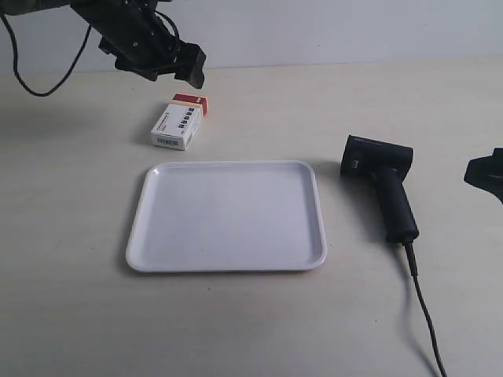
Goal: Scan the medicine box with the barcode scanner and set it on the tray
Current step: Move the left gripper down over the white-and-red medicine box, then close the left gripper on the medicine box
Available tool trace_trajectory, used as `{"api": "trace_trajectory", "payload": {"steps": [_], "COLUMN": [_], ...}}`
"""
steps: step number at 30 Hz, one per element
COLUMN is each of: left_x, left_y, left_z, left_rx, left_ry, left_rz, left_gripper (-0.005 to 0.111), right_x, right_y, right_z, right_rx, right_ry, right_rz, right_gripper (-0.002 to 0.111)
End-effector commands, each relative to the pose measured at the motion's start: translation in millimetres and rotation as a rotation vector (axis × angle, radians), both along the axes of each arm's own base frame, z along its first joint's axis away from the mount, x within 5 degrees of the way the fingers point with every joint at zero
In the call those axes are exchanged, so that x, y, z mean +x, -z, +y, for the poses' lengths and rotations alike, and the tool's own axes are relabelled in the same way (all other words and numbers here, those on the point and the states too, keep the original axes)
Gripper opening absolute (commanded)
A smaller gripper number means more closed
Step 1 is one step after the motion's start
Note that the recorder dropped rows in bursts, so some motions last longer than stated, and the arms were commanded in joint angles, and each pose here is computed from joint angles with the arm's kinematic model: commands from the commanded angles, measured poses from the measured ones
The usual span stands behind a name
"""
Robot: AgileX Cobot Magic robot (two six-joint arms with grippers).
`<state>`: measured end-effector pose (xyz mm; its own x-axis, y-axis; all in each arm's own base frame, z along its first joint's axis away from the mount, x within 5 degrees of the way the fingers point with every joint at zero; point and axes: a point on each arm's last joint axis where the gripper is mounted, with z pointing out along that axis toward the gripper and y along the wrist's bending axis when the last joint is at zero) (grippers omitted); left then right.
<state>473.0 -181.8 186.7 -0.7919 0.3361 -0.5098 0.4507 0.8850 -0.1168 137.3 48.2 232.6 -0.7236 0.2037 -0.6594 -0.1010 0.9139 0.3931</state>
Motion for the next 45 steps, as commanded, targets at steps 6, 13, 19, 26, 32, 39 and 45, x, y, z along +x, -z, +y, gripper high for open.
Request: {"api": "trace_trajectory", "payload": {"steps": [6,13,19,26,32,39,45], "left_x": [12,17,18,20,22,24,26], "left_y": [19,34,46,61,65,75,79], "left_z": [-8,-10,-10,-11,-11,-11,-11], "left_rx": [0.059,0.036,0.044,0.051,0.053,0.066,0.061], "left_ry": [0.016,-0.027,-0.026,-0.025,-0.026,-0.013,-0.018], "left_rz": [0.018,0.045,0.052,0.068,0.048,0.038,0.022], "left_gripper": [0.083,0.089,0.089,0.089,0.086,0.076,0.076], "right_x": [3,3,4,4,4,4,4], "right_y": [-3,-3,-3,-3,-4,-4,-4], "right_z": [0,0,0,0,0,0,0], "right_rx": [-0.005,-0.007,-0.007,-0.007,-0.007,-0.007,-0.007], "right_ry": [-0.004,-0.004,-0.001,-0.001,0.001,0.001,0.001], "right_rz": [-0.030,-0.030,-0.037,-0.037,-0.040,-0.040,-0.040], "right_gripper": [0.061,0.061,0.061,0.061,0.061,0.061,0.061]}}
